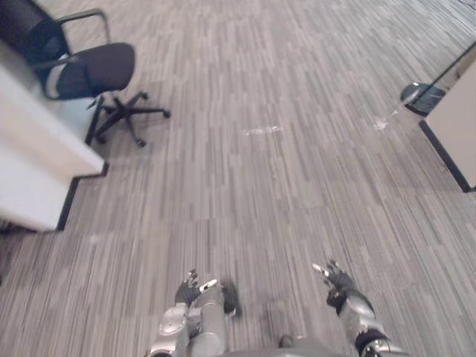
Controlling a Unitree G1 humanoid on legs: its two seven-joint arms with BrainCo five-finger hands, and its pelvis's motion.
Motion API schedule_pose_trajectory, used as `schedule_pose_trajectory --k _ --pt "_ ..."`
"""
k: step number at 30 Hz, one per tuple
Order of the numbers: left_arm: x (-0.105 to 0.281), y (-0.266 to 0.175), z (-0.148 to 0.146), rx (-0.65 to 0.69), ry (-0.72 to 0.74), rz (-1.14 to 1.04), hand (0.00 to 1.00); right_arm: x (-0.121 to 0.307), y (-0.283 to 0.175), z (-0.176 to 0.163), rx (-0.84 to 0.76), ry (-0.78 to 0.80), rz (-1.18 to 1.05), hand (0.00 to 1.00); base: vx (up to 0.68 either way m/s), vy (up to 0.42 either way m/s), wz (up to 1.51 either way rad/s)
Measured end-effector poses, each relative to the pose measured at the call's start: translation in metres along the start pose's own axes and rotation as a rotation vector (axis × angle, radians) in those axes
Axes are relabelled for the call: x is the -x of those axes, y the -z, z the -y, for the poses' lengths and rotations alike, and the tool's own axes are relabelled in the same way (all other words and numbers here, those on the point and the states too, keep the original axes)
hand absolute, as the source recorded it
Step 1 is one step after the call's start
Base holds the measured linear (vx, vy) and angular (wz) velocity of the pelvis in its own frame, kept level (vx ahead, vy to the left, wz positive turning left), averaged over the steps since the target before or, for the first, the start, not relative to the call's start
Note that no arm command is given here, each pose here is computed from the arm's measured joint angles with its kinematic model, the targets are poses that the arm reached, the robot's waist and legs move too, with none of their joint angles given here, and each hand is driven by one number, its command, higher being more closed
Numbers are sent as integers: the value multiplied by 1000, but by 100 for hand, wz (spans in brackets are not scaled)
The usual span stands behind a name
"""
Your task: Organize washtable
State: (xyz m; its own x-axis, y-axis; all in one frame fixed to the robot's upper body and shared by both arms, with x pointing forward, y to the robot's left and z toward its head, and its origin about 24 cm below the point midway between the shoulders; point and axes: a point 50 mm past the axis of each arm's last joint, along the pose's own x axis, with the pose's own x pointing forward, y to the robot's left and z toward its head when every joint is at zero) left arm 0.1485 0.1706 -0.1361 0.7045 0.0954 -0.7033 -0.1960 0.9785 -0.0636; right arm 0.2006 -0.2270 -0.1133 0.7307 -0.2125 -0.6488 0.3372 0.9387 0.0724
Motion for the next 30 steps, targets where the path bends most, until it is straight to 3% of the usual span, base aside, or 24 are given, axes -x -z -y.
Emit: schedule_pose_trajectory --k 5,9,13,16,20,22,26,30 --pt "-3 0 -31 -55 -74 -57 0 37 89 13 -44 60 -307 0 1051 319 18" --pt "3 22 -8 -6 -31 -133 0 63 115 46 -101 138 -359 0 812 125 4" --pt "-2 14 3 23 -17 -110 0 76 129 47 -169 169 -382 0 797 -85 79" --pt "5 28 -2 126 -68 -141 0 95 155 49 -216 221 -504 0 749 -264 101" --pt "13 42 -12 293 -169 -175 0 74 125 58 -202 225 -392 0 694 -195 10" --pt "17 48 -25 285 -197 -189 0 65 114 54 -195 217 -353 0 639 -49 -24" --pt "26 55 -48 250 -249 -201 0 25 58 14 -200 76 -163 0 602 80 -70" --pt "44 81 -60 239 -310 -304 0 21 50 -10 -147 -12 -118 0 629 290 -64"
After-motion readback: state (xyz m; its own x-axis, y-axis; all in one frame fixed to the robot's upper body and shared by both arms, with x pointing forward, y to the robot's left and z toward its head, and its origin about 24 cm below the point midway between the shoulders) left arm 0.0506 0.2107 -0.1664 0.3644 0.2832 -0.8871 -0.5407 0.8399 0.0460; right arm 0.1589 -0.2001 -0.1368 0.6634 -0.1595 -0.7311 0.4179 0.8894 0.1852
